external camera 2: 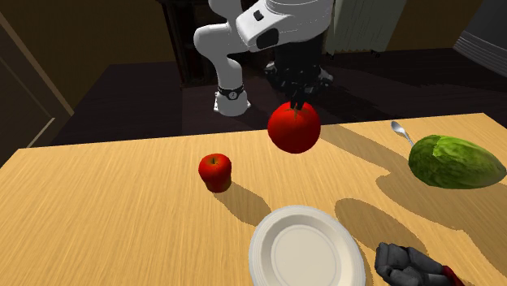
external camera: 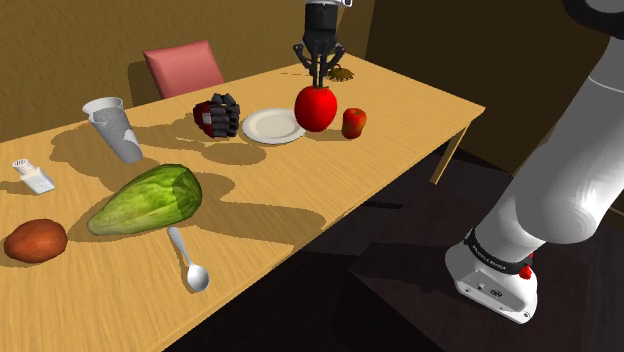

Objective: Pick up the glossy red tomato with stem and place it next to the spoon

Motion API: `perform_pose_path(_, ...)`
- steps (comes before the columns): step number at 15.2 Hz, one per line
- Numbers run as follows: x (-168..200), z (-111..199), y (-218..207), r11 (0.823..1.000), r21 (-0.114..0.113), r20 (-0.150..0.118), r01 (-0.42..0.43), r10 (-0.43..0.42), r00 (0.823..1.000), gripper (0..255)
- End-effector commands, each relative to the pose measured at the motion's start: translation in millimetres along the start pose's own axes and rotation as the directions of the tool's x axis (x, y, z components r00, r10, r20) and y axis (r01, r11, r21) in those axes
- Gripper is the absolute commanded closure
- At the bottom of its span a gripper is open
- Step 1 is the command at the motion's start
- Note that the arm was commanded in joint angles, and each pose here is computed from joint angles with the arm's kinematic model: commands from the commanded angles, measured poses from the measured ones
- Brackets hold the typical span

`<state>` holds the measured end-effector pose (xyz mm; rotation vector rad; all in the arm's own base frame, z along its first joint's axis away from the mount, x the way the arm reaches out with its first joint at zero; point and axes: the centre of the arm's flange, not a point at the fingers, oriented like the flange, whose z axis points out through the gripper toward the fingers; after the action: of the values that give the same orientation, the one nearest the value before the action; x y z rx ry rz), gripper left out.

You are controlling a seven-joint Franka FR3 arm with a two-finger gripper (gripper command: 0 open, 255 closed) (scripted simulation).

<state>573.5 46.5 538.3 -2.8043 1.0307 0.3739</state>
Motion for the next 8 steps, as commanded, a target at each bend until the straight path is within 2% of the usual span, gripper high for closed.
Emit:
perform_pose_path(1,-3.9,-10.3,0.2,1.000,0.000,0.000,0.000,0.000,1.000,255)
perform_pose_path(8,-14.1,-45.9,-1.2,1.000,0.000,0.000,0.000,0.000,1.000,255)
